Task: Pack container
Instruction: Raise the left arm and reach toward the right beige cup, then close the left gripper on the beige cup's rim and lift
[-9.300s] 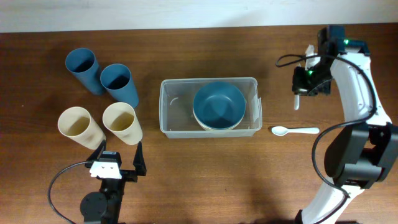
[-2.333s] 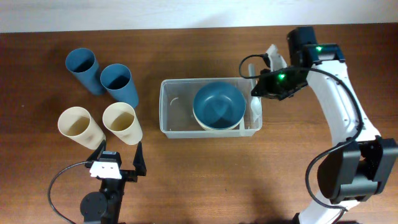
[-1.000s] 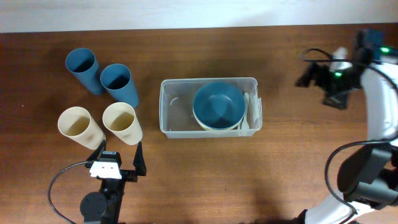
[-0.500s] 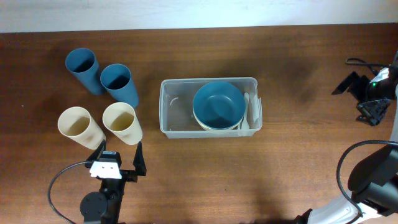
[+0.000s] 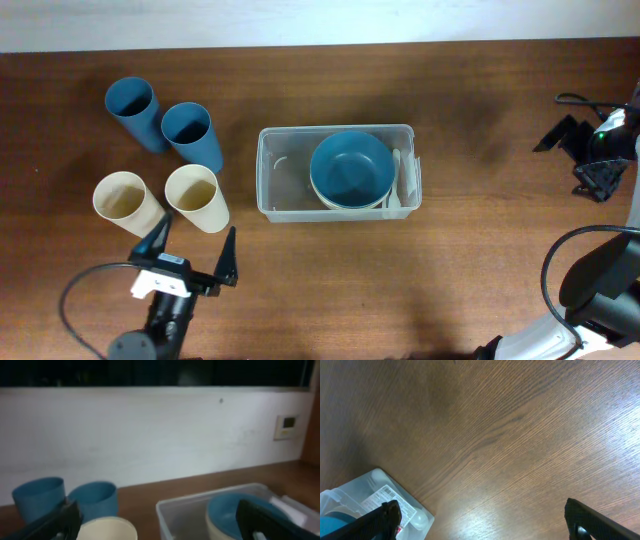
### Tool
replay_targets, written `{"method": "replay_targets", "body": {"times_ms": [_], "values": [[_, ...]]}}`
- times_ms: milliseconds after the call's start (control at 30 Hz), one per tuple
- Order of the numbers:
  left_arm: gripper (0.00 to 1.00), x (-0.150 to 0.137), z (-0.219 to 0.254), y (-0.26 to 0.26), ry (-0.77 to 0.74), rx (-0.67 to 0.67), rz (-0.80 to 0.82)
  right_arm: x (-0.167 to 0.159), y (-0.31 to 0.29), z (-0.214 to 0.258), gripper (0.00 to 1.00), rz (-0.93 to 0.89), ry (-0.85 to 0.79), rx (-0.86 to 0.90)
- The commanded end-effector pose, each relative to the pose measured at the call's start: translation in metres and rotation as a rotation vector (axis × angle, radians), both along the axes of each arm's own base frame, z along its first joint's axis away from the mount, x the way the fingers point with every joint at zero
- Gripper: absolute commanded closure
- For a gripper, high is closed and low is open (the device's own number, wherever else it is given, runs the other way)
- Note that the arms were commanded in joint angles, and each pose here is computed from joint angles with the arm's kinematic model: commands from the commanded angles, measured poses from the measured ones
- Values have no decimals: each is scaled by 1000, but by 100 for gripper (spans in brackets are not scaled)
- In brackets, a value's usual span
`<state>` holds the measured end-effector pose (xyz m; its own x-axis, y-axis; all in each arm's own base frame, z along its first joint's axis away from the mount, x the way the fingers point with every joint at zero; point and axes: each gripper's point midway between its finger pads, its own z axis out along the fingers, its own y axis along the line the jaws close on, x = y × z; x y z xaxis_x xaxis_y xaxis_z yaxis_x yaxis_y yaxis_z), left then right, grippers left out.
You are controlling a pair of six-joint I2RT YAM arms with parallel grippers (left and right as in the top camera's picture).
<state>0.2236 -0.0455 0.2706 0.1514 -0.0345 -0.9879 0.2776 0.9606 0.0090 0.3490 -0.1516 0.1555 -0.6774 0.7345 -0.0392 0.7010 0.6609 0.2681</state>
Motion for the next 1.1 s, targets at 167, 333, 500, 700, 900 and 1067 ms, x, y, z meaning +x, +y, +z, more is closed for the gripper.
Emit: {"method": "replay_targets", "body": {"times_ms": [167,333,500,700,900,1067], "values": [[0,22,90,-7,213,22,-46,-1,-4,9,1,-13,-15,-27],[0,54,89,-9,549,31,-75,-1,-4,9,1,-13,-15,-27],[0,77,48,-8,844,26,-91,-1,-4,9,1,-13,-15,-27],[0,89,-20,-11,1133,-4,-117,-1,-4,9,1,-13,-15,-27],[0,94,-63,-10,1309,-20,-121,-1,-4,9,1,-13,-16,-26],[5,90,-82,-17,1397,-1,-136,-1,-4,9,1,-13,-15,-27]]}}
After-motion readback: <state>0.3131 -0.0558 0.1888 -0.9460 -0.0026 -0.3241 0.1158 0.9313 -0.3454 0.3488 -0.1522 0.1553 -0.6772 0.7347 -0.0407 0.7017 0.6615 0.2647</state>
